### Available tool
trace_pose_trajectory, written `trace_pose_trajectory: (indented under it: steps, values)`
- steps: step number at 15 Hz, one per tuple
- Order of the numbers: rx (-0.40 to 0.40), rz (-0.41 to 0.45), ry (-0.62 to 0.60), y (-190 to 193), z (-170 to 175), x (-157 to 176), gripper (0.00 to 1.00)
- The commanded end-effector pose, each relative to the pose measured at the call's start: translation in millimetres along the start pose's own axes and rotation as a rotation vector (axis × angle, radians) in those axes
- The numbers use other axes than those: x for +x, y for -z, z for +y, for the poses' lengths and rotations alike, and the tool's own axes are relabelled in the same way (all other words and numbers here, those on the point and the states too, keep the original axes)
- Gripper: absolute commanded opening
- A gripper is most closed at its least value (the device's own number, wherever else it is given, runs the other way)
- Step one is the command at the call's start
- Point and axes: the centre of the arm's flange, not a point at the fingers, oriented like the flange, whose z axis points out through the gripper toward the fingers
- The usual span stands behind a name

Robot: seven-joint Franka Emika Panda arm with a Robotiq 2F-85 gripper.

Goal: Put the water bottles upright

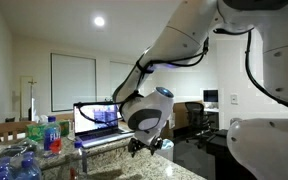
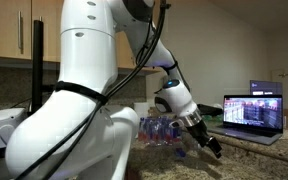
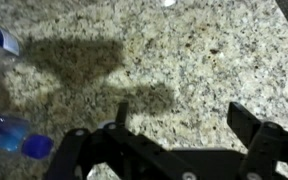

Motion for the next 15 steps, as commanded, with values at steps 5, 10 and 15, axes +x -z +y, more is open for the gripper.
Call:
trace_pose_trajectory:
  steps: [5, 10, 15]
  values:
    - [0.003, 0.043, 0.251, -7.8, -10.0, 17.1, 1.00]
    - [-0.043, 0.018, 0.298, -8.7, 1.4, -1.4, 1.00]
    - [0.002, -0.074, 0.492, 6.8, 8.3, -45.3, 1.00]
